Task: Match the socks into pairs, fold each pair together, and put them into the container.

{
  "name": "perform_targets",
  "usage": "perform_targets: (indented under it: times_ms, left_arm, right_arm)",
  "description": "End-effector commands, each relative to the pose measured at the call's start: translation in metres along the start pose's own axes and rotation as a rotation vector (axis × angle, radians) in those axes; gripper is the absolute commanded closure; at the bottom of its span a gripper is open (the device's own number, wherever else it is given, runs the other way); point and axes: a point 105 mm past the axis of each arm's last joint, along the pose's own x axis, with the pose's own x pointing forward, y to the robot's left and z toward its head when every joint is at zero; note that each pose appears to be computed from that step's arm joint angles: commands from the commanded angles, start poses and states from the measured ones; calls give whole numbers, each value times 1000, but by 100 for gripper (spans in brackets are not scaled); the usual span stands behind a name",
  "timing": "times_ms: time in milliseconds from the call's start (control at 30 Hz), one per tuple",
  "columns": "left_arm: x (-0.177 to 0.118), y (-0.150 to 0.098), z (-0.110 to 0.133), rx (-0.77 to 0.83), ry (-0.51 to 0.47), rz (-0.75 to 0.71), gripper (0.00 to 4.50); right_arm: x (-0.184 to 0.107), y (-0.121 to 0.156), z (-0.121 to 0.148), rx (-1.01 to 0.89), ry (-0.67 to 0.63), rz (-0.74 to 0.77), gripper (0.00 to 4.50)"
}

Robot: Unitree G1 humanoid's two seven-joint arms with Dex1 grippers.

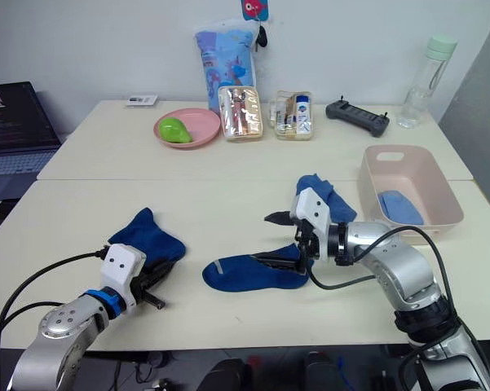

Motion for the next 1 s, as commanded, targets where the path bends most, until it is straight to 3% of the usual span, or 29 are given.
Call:
perform_targets:
  times_ms: [33, 133, 333, 600, 1000]
  left_arm:
    - [-4, -5, 29, -14, -101, -49, 449]
    - [-7, -21, 52, -5, -153, -148, 449]
    - [-2, -54, 86, 48, -151, -328, 449]
    - [6, -99, 90, 68, -98, -535, 449]
    - [5, -113, 97, 115, -99, -636, 449]
  right_arm:
    - [-3, -2, 7, -57, -11, -23, 0]
    - [-1, -6, 2, -100, 15, -36, 0]
    - [6, -11, 8, -202, 29, -19, 0]
    - [30, -2, 8, -347, 53, 67, 0]
    - [42, 0, 4, -380, 58, 103, 0]
